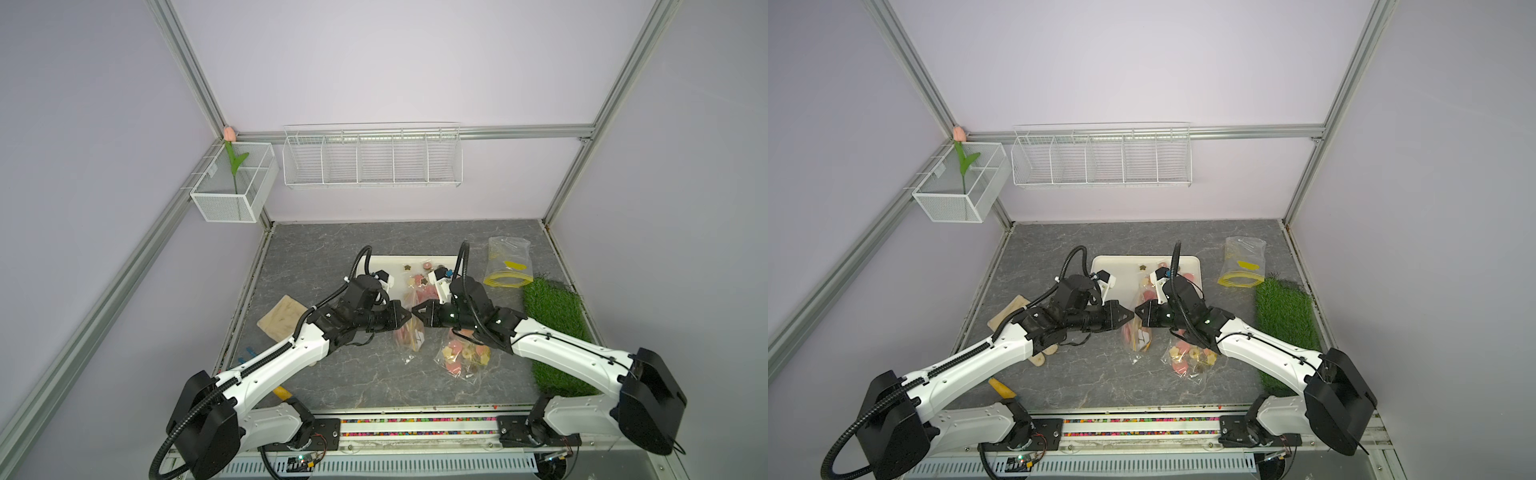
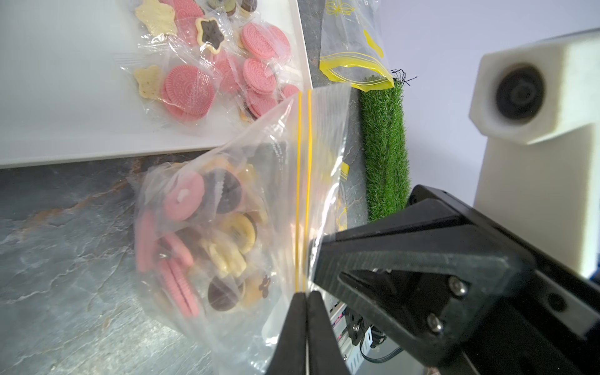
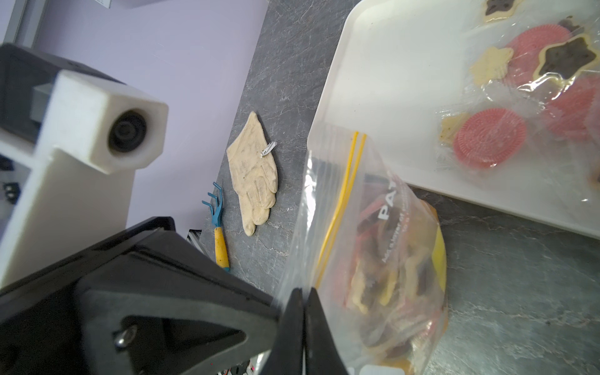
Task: Pour cookies out of the ziploc bag
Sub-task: Open the ziploc bag at the center of the board.
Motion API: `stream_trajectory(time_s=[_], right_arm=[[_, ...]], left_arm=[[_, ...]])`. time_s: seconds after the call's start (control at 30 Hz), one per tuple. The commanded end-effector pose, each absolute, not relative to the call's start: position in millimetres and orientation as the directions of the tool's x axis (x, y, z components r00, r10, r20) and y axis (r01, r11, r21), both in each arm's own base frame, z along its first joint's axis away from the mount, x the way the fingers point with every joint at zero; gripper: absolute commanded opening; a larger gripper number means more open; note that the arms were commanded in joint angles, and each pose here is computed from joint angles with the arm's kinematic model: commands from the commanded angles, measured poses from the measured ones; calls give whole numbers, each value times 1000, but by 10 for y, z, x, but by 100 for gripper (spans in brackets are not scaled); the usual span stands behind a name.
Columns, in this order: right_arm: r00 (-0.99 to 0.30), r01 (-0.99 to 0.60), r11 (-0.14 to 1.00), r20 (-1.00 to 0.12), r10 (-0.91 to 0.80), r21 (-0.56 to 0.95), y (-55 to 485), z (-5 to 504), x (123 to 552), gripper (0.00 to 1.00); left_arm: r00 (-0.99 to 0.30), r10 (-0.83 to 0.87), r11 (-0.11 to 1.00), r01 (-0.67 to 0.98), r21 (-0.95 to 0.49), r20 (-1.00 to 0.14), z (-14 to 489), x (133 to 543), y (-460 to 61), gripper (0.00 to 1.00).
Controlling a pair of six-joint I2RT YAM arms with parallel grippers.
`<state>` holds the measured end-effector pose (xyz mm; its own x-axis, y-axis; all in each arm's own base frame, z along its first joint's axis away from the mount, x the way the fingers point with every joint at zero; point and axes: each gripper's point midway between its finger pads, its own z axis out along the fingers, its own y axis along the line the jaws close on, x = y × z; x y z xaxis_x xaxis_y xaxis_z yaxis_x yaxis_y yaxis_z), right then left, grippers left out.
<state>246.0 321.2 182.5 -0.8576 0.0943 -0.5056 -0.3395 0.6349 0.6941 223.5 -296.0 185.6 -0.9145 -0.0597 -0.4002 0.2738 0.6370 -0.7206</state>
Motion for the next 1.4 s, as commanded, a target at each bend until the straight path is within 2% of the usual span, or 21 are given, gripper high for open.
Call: stream_trajectory(time_s=[0.0,0.2,0.4,0.57,0.9,1.37], right_arm=[[-858,-356,620,-508,80,699,3212,1792,2429,6],[-852,-367,600,-515,88,710,3224,1853,2417,6],[-849,-365,619,-521,85,696,3177,1836,2409,7],[-851,-355,642,-519,79,679,3152,1800,2425,7],[-849,-355,665,-524,64,657,3167,1792,2463,27],[-855,-351,642,-512,77,682,3256,1816,2508,24]], left_arm=[[-915,-47,663,271,-698,-400,1771,2249,-2949,9],[-923,-33,661,268,-701,-384,1723,2240,-2982,13],[-925,-38,652,265,-710,-379,1732,2252,-3011,0],[-924,-38,653,265,-710,-380,1757,2247,-3003,0],[-925,-36,616,277,-738,-378,1888,2217,-3054,0],[-926,-36,610,277,-742,-375,1889,2194,-3058,0]])
